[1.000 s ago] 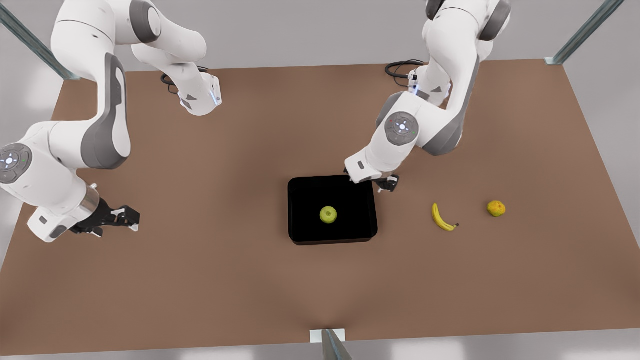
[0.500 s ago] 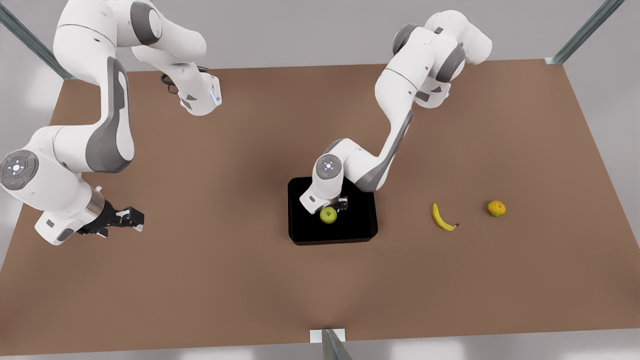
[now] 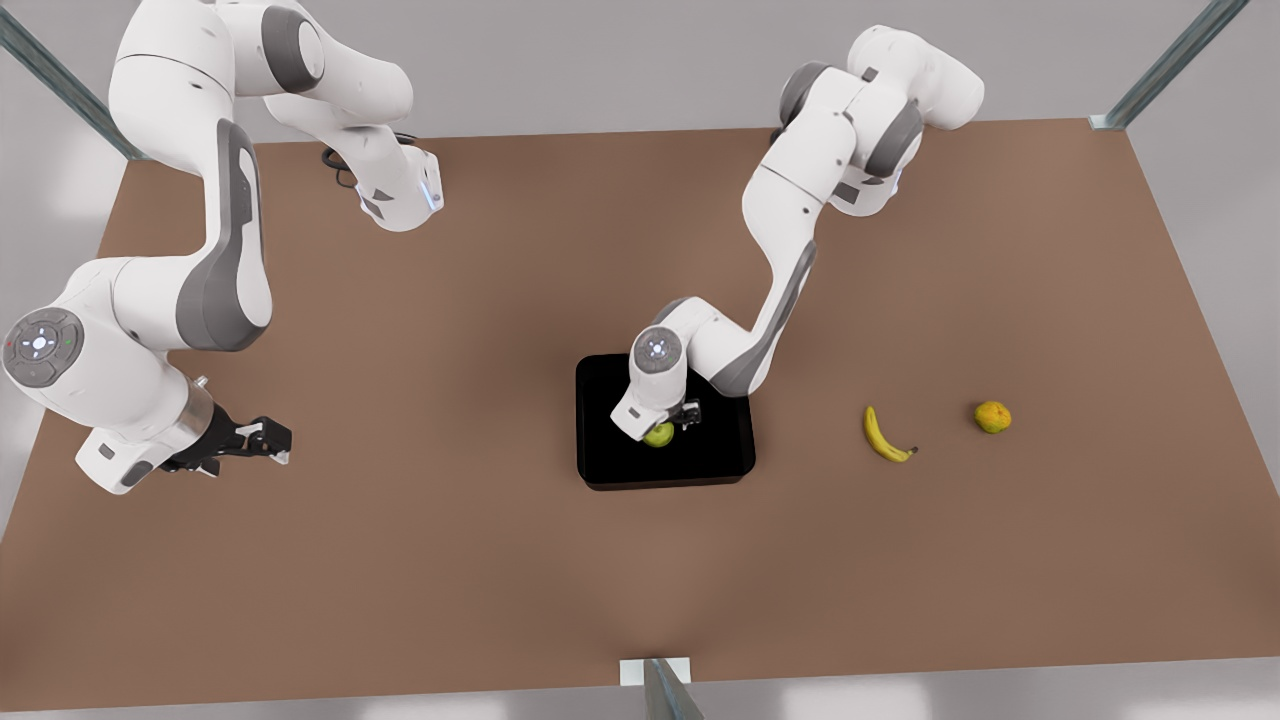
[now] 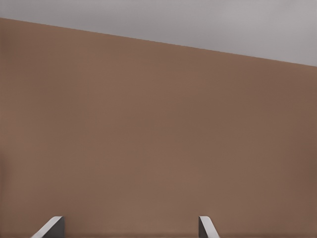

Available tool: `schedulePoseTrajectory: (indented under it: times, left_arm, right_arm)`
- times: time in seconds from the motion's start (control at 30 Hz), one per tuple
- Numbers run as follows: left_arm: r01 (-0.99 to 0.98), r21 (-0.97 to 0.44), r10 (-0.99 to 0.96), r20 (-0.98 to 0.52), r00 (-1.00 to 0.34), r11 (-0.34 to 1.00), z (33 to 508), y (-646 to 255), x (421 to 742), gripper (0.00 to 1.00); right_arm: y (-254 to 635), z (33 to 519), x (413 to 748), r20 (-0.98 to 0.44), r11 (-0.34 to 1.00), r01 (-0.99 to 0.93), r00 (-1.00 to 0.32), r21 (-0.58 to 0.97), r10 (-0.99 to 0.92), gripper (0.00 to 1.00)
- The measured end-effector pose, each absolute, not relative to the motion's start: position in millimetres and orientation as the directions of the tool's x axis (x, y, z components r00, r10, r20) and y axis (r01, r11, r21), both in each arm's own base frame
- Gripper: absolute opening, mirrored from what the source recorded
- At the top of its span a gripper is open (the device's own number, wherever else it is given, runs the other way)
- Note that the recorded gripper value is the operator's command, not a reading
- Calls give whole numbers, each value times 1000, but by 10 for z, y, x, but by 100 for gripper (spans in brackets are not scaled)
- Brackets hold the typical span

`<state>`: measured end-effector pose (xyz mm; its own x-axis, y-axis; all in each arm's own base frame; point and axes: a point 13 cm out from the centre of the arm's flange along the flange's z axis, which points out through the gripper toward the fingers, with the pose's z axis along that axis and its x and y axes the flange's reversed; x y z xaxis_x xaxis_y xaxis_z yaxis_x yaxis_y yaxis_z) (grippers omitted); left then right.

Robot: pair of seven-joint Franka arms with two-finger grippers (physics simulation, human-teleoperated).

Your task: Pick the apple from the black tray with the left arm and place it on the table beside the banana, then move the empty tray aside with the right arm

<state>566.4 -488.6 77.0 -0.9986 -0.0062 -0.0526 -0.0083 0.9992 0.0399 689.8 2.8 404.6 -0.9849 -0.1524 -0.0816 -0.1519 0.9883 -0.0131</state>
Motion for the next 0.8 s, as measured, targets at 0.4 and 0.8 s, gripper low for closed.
schedulePoseTrajectory:
  times: [0.4, 0.8]
  left_arm:
    - [-63, 17, -62, -77, -995, 998, 586, -4911, 5728, 61]
    - [-252, 77, -253, -4, -968, 965, 2637, -2910, 6624, 61]
  right_arm:
    - [20, 4046, 6899, -82, 988, -153, -985, -15, -153, 100]
    - [100, 4058, 6893, -82, 986, -164, -983, -13, -164, 100]
